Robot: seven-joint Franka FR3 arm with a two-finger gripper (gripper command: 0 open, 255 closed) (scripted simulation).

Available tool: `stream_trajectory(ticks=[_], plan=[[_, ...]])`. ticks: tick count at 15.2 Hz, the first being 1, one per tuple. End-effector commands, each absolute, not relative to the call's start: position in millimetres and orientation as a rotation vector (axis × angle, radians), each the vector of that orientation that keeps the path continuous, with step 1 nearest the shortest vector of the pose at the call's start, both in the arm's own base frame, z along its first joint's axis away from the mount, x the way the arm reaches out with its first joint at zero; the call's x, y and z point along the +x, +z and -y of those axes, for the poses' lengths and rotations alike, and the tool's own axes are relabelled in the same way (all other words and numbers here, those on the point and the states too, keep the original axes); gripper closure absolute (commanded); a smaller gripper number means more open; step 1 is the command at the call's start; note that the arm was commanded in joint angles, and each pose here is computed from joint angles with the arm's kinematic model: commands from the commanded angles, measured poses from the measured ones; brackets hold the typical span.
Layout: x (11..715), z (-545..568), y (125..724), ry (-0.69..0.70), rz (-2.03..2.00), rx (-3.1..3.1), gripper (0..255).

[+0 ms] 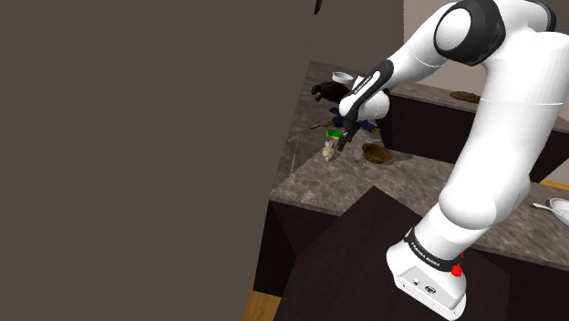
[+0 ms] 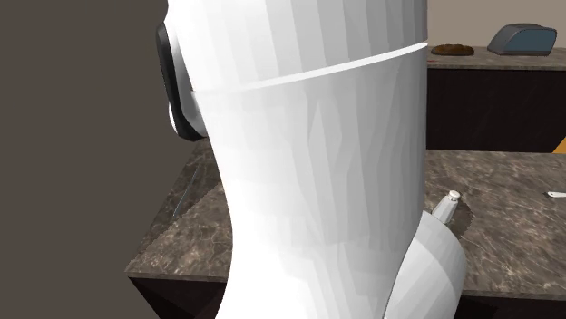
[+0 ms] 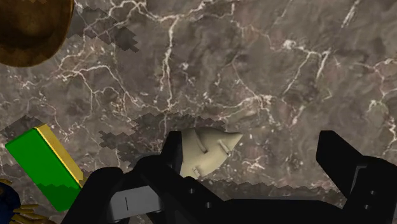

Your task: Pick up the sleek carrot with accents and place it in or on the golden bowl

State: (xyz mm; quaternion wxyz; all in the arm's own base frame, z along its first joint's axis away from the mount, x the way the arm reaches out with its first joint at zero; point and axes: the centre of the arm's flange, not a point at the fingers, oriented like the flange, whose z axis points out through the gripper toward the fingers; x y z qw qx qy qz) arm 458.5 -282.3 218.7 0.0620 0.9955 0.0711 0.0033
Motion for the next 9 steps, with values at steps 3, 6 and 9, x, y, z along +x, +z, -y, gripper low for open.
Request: stream_trajectory(ticks=[3, 6, 9], plan=[[458.4, 282.8, 217.1, 0.01, -0.215, 3.01, 0], [458.4, 282.8, 217.1, 0.01, -0.215, 3.01, 0], [458.4, 282.8, 217.1, 0.01, -0.215, 3.01, 255]])
